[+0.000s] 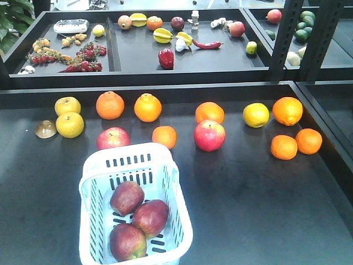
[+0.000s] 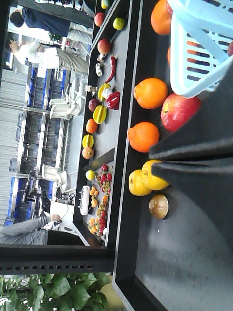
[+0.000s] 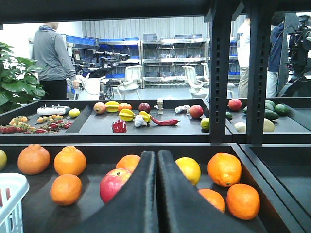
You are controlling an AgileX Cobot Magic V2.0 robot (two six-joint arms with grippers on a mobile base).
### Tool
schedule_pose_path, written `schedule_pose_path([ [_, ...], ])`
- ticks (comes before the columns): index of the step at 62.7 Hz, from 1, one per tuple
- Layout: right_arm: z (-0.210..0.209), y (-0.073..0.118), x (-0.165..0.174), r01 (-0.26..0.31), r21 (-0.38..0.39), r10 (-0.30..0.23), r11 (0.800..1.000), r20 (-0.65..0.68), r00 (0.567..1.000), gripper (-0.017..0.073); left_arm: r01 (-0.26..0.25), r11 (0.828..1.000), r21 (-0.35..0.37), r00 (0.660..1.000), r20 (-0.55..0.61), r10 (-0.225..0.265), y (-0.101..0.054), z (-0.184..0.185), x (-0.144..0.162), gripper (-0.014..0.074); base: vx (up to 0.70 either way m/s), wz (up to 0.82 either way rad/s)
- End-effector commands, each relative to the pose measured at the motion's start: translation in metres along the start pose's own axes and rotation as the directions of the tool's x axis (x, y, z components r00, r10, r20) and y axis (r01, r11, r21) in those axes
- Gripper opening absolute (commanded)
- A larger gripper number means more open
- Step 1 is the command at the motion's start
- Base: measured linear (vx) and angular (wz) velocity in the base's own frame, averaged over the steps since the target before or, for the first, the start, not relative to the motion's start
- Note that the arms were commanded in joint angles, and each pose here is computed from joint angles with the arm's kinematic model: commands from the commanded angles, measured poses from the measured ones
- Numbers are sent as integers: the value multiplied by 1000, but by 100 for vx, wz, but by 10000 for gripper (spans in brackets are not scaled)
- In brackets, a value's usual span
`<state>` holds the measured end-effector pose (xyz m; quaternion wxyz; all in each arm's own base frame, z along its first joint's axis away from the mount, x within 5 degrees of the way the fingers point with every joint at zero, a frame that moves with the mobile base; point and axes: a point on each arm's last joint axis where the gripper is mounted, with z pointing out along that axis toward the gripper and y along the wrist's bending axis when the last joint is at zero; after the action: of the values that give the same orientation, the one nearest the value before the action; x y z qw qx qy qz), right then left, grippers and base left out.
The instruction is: Pick three apples into basket with both arms
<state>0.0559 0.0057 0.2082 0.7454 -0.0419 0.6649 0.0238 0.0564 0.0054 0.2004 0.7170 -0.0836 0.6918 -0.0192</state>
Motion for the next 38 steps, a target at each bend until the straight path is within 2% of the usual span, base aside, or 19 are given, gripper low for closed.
schedule_pose_path([
  [1, -1, 1, -2, 13, -11, -12, 1000, 63, 998, -5, 14, 1000, 21, 994, 104, -16, -3, -2, -17, -6, 0, 0],
  [38, -1, 1, -2, 13, -11, -12, 1000, 63, 998, -5, 14, 1000, 21, 994, 104, -16, -3, -2, -17, -6, 0, 0],
])
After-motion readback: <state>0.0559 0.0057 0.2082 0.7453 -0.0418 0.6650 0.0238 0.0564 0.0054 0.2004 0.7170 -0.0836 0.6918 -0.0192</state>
